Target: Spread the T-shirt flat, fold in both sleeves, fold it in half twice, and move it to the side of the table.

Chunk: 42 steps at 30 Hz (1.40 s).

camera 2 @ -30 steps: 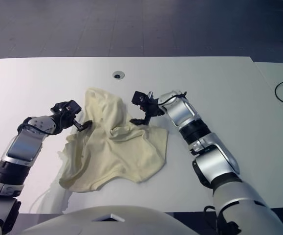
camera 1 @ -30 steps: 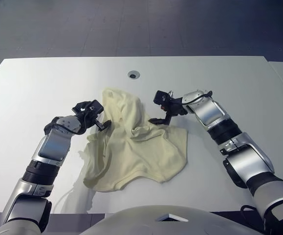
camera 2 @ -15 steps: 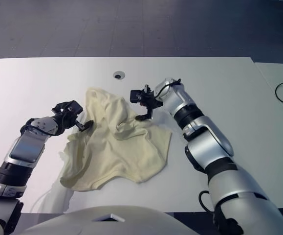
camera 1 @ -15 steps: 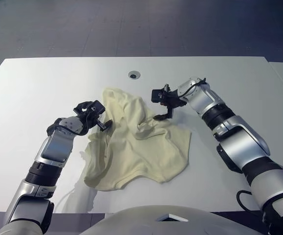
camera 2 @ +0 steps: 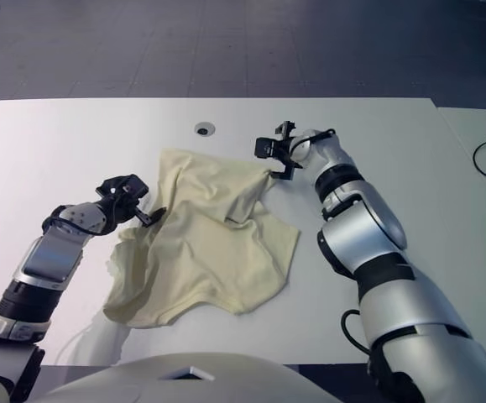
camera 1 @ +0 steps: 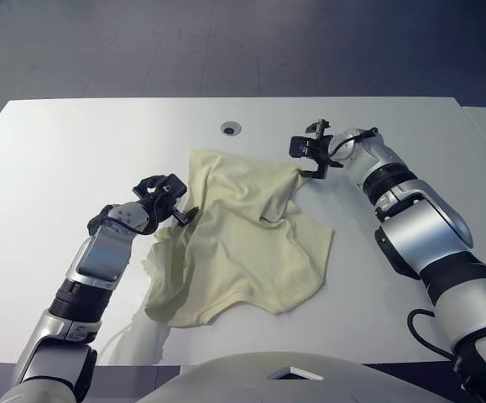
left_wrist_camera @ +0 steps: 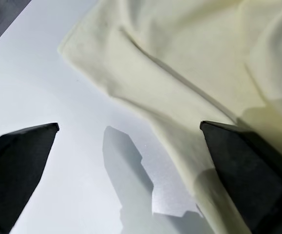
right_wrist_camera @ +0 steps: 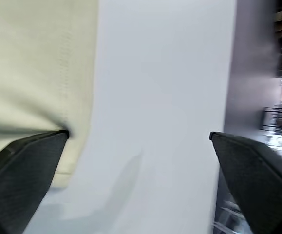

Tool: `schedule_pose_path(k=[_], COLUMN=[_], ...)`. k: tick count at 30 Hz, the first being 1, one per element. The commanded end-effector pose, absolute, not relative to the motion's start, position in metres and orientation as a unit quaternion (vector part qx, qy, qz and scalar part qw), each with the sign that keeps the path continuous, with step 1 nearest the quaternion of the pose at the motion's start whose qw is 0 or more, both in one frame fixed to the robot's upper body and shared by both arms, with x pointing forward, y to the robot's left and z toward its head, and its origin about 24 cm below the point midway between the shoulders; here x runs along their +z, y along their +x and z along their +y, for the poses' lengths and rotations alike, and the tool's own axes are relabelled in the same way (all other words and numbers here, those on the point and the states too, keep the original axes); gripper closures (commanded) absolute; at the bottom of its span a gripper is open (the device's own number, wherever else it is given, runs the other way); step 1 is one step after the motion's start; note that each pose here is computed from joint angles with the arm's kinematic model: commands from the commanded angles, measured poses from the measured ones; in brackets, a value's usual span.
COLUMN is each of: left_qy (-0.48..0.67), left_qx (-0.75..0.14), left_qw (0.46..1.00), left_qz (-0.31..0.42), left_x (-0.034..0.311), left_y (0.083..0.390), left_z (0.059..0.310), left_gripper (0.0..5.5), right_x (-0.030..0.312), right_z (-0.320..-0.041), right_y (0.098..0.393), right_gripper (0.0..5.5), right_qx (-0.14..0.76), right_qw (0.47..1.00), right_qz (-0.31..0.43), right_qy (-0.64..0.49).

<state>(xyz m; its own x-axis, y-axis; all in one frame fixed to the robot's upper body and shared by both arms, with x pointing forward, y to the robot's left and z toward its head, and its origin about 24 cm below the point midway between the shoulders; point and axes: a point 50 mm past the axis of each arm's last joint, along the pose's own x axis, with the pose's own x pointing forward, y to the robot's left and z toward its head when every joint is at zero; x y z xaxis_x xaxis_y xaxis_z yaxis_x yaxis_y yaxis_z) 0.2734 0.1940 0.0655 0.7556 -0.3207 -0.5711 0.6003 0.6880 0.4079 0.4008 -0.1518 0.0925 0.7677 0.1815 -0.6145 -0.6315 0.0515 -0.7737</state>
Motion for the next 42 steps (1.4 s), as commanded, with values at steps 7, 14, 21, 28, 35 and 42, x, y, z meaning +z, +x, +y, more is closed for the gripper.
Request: schedule_pose_path(k=[7,14,21,28,35,42], left_qy=[0.287,0.243,0.142,0.257,0.275,0.300], left_qx=[-0.283,-0.265,-0.294,-0.238,-0.214,-0.199], left_qw=[0.864,0.905,0.931,0.923,0.927,0.920], left_qz=[0.303,0.228,0.162,0.159,0.139,0.158], left_x=[0.039,0.074,0.137,0.138,0.137,0.123], left_y=[0.256,0.297,0.326,0.362,0.398,0.404], left_z=[0.191,0.180,0.180,0.202,0.200,0.204], left_gripper=[0.10,0.10,0.10,0.10,0.10,0.10], right_x=[0.108,0.124,0.124,0.135,0.139,0.138], right_z=[-0.172,-0.184,-0.191,-0.188,-0.192,-0.190], right_y=[0.407,0.406,0.368,0.299,0.259,0.248], right_gripper=[0.12,0.12,0.12,0.12,0.12,0.12], right_qx=[0.147,0.158,0.247,0.347,0.421,0.445], right_qw=[0.737,0.850,0.882,0.873,0.826,0.801], right_qz=[0.050,0.032,0.033,0.090,0.173,0.213], right_qy=[-0.658,-0.502,-0.400,-0.331,-0.334,-0.340])
